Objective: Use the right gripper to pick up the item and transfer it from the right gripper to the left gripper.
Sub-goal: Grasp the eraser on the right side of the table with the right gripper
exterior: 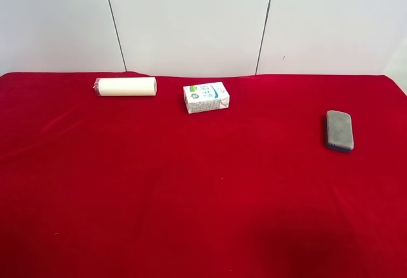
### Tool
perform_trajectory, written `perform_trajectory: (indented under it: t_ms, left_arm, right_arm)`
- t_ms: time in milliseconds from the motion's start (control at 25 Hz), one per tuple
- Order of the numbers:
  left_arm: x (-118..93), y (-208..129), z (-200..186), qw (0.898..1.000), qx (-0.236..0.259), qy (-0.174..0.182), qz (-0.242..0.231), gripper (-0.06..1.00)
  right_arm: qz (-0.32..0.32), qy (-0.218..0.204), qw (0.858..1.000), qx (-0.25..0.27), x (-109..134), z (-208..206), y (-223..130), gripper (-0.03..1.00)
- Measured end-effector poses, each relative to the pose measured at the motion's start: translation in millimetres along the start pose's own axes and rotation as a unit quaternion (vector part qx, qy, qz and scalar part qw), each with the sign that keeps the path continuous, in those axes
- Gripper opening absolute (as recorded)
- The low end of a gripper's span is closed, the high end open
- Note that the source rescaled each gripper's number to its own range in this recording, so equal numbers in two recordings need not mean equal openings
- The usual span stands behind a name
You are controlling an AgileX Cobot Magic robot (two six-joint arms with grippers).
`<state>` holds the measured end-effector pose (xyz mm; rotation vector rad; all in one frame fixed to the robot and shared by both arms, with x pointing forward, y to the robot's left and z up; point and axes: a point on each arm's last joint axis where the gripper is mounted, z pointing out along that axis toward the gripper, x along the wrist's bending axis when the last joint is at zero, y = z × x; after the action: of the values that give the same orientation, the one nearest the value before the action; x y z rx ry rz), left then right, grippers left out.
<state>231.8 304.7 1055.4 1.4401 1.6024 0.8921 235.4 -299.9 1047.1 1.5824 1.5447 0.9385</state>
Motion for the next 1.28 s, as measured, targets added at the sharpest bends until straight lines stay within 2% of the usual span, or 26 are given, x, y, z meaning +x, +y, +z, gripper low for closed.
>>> perform_trajectory:
  t_ms: [1280]
  left_arm:
    - [0.0,0.0,0.0,1.0,0.0,0.0,0.0,1.0]
  right_arm:
    - [-0.003,-0.005,1.0,0.0,-1.0,0.0,0.0,1.0]
